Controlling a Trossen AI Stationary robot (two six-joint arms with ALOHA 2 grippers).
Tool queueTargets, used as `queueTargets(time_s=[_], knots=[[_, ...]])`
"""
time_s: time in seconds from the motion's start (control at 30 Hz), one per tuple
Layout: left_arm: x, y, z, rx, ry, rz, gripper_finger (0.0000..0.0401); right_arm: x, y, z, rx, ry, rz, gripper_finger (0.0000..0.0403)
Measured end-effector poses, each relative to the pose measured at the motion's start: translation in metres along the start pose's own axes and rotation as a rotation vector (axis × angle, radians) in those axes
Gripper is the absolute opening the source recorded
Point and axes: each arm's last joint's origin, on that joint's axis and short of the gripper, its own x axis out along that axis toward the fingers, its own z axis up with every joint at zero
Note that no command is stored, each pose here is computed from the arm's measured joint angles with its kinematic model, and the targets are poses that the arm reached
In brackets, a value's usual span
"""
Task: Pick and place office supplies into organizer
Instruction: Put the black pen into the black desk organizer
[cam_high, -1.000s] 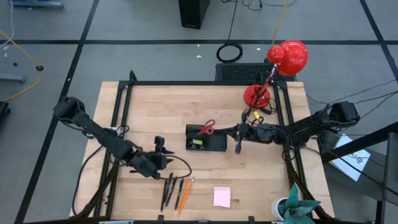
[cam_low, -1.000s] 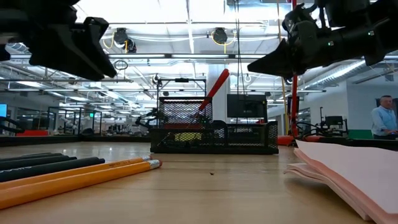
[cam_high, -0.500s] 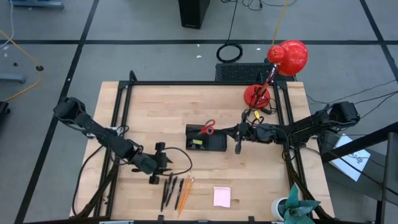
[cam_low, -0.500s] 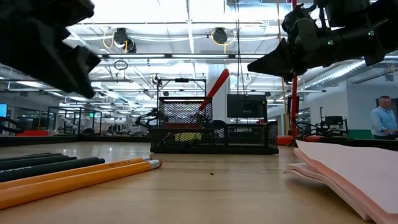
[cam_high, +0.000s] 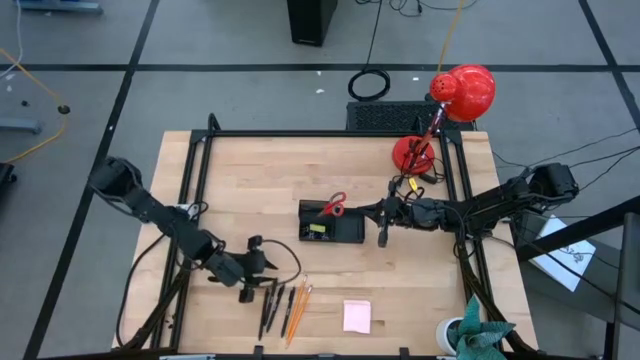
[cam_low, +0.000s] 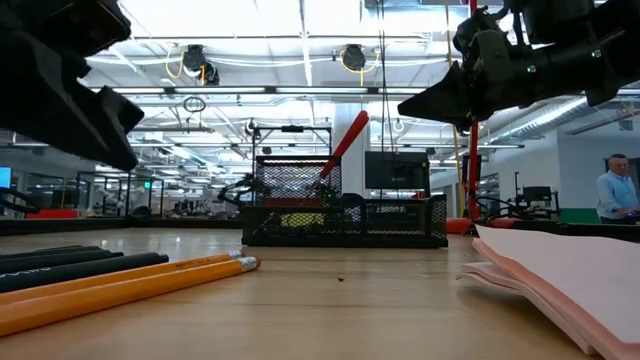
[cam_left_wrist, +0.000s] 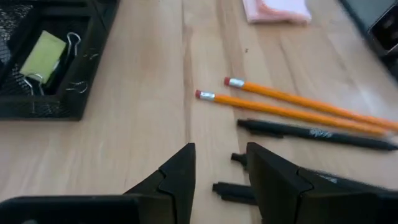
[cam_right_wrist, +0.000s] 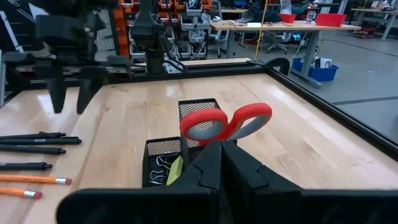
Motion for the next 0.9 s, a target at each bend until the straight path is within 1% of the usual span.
queueTargets(time_s=[0.13,0.2,0.27,0.37,0.43,0.5,0.57,0.7,0.8,0.9], knots=[[0.013,-0.015,0.008,0.083,0.033,0.004,0.0147,0.0,0.0,0.0,0.004,-0.001,0.003,0.0004],[0.018,-0.021,0.011,0.107,0.086,0.021,0.0147,0.0,0.001,0.001,-0.007,-0.005,0.038,0.0004],[0.022,-0.027,0.018,0.102,0.127,0.039,0.0147,0.0,0.002,0.002,-0.039,-0.02,0.074,0.0004],[0.024,-0.034,0.03,0.065,0.164,0.071,0.0147,0.0,0.002,0.004,-0.091,-0.04,0.078,0.0004],[0.025,-0.039,0.04,0.033,0.162,0.083,0.0147,0.0,0.002,0.004,-0.118,-0.038,0.078,0.0004],[0.026,-0.046,0.053,-0.023,0.137,0.074,0.0147,0.0,0.002,0.004,-0.155,-0.039,0.076,0.0004],[0.026,-0.051,0.066,-0.105,0.107,0.078,0.0147,0.0,0.002,0.004,-0.207,-0.041,0.074,0.0004],[0.029,-0.057,0.095,-0.275,0.065,0.058,0.0147,0.0,0.003,0.003,-0.189,-0.038,0.08,0.0004],[0.036,-0.062,0.105,-0.345,0.132,0.118,0.0142,-0.001,0.006,0.0,-0.156,-0.001,0.096,0.0004],[0.051,-0.062,0.114,-0.44,0.229,0.223,0.0123,-0.003,0.009,-0.004,-0.146,0.037,0.114,0.0004]])
